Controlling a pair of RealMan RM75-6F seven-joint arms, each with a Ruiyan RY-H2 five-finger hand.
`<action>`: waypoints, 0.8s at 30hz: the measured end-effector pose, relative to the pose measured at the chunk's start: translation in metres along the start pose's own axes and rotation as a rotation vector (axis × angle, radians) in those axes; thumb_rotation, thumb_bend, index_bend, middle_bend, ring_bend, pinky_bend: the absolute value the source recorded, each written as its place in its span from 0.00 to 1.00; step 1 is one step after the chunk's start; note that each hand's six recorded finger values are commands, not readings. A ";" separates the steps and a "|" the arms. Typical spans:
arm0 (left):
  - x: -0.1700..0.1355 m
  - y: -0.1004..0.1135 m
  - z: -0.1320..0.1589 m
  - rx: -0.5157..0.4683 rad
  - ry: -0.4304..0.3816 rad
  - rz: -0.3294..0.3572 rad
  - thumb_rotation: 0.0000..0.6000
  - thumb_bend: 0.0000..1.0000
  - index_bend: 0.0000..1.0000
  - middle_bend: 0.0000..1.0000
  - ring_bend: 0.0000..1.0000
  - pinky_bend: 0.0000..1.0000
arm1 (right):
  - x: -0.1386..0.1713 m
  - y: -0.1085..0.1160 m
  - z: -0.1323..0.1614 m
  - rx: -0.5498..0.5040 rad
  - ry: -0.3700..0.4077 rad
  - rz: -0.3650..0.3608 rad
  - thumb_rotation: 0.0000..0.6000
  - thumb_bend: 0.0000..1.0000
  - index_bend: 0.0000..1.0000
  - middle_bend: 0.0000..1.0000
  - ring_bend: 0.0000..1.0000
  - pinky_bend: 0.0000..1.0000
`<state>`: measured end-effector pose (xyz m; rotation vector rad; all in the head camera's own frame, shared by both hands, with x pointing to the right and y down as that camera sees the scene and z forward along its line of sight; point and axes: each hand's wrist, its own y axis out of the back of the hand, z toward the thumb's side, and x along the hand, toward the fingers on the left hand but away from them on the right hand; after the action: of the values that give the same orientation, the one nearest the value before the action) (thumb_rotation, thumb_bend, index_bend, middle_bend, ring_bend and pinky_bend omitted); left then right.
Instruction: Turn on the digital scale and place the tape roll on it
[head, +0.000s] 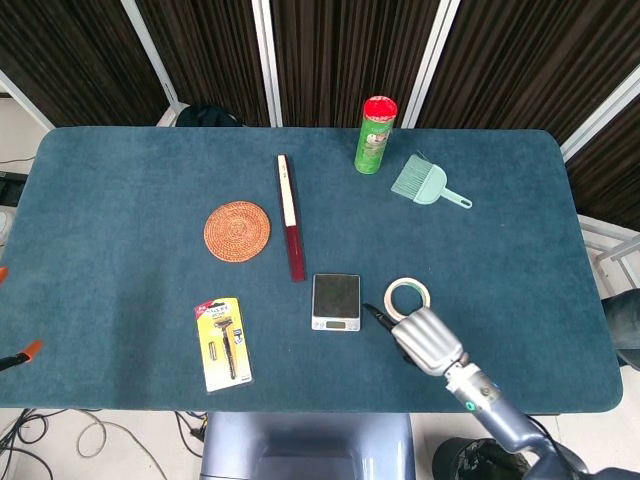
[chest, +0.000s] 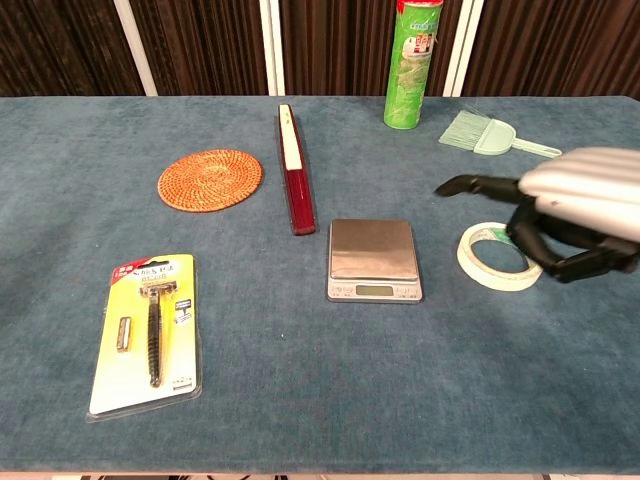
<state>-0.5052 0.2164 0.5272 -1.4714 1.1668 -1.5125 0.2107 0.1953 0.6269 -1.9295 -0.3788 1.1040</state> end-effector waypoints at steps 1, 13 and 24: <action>0.000 0.000 0.000 0.000 0.001 0.000 1.00 0.04 0.00 0.00 0.00 0.00 | -0.003 -0.002 0.003 0.008 0.006 0.004 1.00 0.94 0.00 0.73 0.83 0.70; 0.001 0.001 -0.001 -0.001 0.003 0.004 1.00 0.04 0.00 0.00 0.00 0.00 | -0.037 -0.022 0.034 0.101 0.073 0.060 1.00 0.94 0.00 0.74 0.83 0.70; 0.001 0.001 -0.001 -0.001 0.006 0.002 1.00 0.04 0.00 0.00 0.00 0.00 | -0.050 -0.030 0.044 0.137 0.094 0.095 1.00 0.94 0.00 0.74 0.84 0.70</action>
<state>-0.5066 0.2151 0.5272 -1.4662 1.1723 -1.5163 0.1512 0.2050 0.6681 -1.8858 -0.1569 1.0676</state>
